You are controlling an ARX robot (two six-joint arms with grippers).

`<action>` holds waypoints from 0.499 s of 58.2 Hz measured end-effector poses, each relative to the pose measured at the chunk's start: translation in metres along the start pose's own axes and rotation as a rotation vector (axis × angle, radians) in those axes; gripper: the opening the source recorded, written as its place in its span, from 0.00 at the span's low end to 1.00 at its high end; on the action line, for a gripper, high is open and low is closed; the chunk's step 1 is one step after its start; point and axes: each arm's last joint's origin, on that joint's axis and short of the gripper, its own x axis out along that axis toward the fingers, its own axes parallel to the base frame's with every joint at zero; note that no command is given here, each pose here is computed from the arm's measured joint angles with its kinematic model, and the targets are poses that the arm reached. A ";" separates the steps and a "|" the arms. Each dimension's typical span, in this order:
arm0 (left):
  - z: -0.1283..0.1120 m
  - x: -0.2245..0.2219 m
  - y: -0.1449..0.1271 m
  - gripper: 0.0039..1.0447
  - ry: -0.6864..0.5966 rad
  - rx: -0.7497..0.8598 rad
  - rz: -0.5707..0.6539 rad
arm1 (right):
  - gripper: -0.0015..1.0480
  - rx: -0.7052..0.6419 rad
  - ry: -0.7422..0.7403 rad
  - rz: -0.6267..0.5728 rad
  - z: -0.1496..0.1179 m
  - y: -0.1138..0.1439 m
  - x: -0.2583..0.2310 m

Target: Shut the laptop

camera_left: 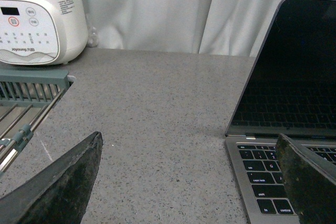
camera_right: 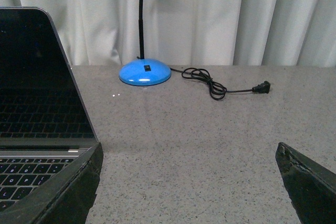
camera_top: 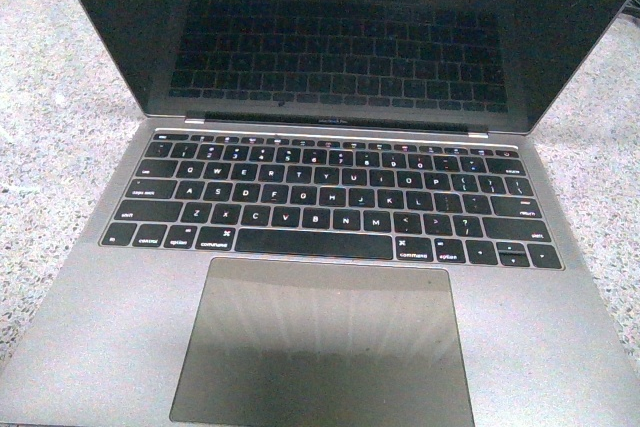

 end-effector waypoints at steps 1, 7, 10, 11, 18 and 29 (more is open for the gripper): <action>0.000 0.000 0.000 0.94 0.000 0.000 0.000 | 0.91 0.000 0.000 0.000 0.000 0.000 0.000; 0.000 0.000 0.000 0.94 0.000 0.000 0.000 | 0.91 0.000 0.000 0.000 0.000 0.000 0.000; 0.000 0.000 0.000 0.94 0.000 0.000 0.000 | 0.91 0.000 0.000 0.000 0.000 0.000 0.000; 0.000 0.000 0.000 0.94 0.000 0.000 0.000 | 0.91 0.000 0.000 0.000 0.000 0.000 0.000; 0.000 0.000 0.000 0.94 0.000 0.000 0.000 | 0.91 0.000 0.000 0.000 0.000 0.000 0.000; 0.000 0.000 0.000 0.94 0.000 0.000 0.000 | 0.91 0.000 0.000 0.000 0.000 0.000 0.000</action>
